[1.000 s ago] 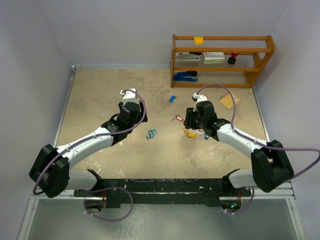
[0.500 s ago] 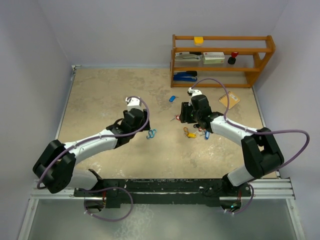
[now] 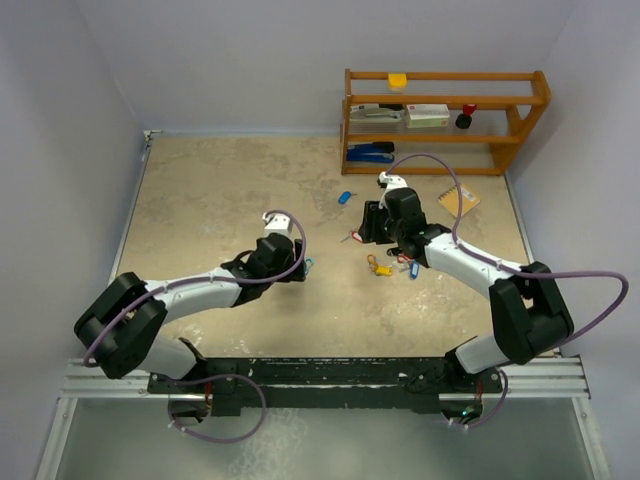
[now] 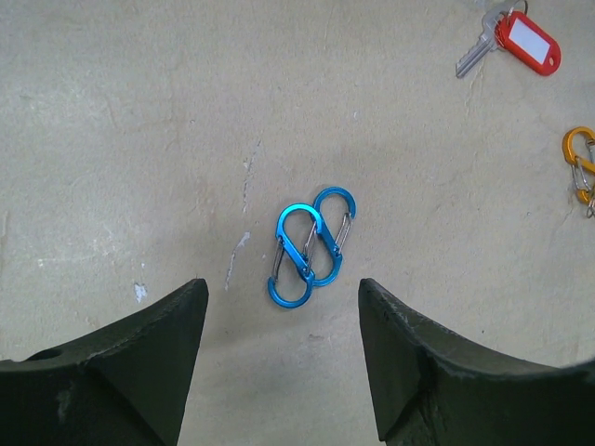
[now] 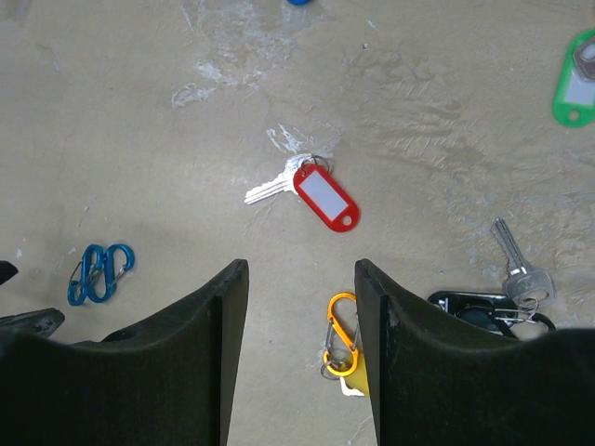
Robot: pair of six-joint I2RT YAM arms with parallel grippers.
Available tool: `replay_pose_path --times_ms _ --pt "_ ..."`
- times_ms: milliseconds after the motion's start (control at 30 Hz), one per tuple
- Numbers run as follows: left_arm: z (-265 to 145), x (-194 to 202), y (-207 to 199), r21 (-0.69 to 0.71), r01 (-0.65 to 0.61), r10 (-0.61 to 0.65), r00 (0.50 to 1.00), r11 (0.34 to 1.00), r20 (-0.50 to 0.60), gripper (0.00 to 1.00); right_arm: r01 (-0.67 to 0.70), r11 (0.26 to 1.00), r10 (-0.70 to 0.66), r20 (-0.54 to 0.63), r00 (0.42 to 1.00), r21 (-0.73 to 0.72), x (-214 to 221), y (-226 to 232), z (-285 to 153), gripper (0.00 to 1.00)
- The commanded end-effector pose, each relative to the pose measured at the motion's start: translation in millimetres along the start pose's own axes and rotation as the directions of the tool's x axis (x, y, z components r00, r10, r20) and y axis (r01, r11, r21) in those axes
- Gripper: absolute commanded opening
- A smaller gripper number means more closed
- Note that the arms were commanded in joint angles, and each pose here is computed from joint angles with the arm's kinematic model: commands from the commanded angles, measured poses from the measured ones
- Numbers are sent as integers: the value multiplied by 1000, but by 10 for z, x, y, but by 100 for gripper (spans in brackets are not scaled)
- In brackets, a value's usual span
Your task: Put the keys on the keyring
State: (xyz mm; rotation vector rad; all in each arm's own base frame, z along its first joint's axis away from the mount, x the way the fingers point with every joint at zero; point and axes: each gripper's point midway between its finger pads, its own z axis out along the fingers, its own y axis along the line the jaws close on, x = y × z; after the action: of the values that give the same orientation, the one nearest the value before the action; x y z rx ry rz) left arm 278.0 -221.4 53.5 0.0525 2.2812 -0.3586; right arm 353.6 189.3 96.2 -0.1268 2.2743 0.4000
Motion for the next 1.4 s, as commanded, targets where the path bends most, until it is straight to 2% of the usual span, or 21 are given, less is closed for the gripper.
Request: replay_pose_path --times_ms 0,1367 --pt "65 -40 -130 57 27 -28 999 998 25 63 -2 999 4 61 998 -35 -168 77 -94 53" --pt "299 129 -63 20 16 -16 1000 1000 6 48 -8 999 11 51 999 -51 -113 95 -114 53"
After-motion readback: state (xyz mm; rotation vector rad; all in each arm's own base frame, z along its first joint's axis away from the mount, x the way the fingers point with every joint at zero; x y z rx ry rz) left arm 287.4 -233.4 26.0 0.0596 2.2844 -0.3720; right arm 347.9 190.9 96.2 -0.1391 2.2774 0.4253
